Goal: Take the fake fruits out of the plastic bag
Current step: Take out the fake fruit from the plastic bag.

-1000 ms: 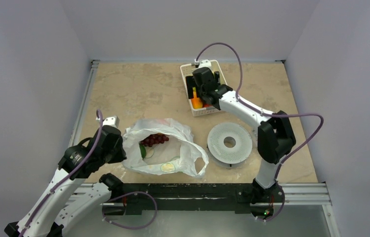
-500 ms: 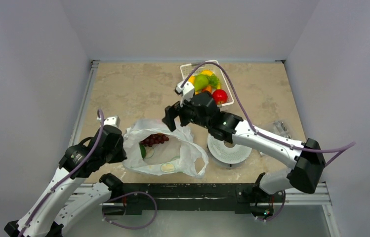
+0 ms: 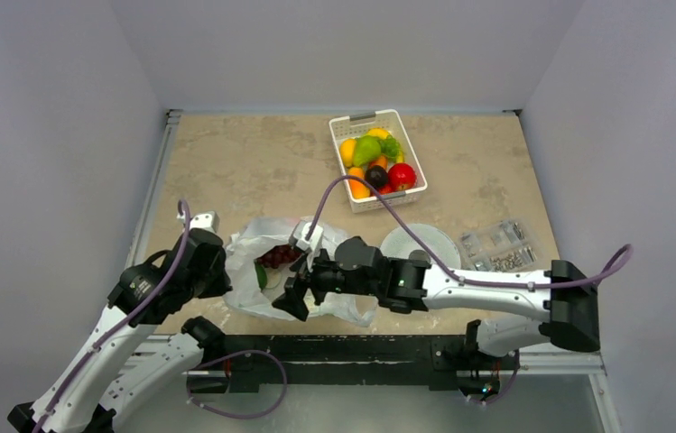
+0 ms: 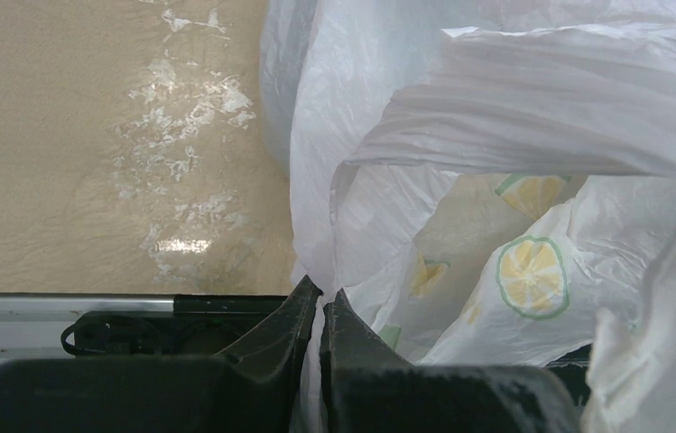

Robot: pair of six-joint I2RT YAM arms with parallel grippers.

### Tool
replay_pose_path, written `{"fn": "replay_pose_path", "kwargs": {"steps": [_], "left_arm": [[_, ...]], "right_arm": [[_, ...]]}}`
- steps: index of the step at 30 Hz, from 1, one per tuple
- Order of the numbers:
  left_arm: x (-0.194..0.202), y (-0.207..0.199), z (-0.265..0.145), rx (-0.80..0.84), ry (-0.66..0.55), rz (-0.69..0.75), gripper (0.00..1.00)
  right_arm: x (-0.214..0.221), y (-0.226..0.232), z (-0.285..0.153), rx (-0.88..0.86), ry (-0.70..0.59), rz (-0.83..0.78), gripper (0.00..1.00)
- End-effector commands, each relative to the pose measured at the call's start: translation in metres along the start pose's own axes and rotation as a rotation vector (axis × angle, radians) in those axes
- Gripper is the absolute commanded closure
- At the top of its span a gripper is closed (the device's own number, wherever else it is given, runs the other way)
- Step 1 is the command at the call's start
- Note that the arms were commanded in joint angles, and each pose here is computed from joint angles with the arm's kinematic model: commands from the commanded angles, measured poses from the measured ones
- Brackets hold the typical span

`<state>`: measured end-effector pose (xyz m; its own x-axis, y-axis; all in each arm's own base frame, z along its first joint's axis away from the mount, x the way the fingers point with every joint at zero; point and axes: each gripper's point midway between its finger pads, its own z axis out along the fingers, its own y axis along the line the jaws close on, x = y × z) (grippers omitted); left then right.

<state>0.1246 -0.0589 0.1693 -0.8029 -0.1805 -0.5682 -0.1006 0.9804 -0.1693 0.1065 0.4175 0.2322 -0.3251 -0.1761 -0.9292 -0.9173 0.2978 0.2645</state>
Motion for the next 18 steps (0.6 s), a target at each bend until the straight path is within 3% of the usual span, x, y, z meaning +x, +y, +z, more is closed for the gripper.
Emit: {"fn": "replay_pose_path", "kwargs": {"steps": [1, 3, 6, 10, 13, 18], "left_arm": [[-0.005, -0.002, -0.002, 0.015, -0.033, -0.01, 1.0], [-0.005, -0.003, -0.002, 0.02, -0.034, -0.008, 1.0], [-0.005, -0.004, -0.003, 0.03, -0.039, -0.006, 1.0], [-0.004, -0.005, -0.001, 0.024, -0.022, 0.003, 1.0], [-0.003, -0.004, 0.0, 0.014, -0.014, 0.004, 1.0], [-0.004, -0.004, -0.001, 0.019, -0.029, -0.003, 1.0]], "right_arm": [[0.006, -0.017, 0.024, 0.115, -0.019, 0.076, 0.13], [0.014, -0.03, 0.034, 0.183, -0.008, 0.098, 0.21], [0.027, -0.043, 0.047, 0.259, 0.012, 0.145, 0.4], [0.044, -0.059, 0.066, 0.318, 0.034, 0.114, 0.49], [0.056, -0.07, 0.083, 0.354, 0.039, 0.067, 0.5], [0.055, -0.087, 0.101, 0.407, -0.041, 0.019, 0.38]]}}
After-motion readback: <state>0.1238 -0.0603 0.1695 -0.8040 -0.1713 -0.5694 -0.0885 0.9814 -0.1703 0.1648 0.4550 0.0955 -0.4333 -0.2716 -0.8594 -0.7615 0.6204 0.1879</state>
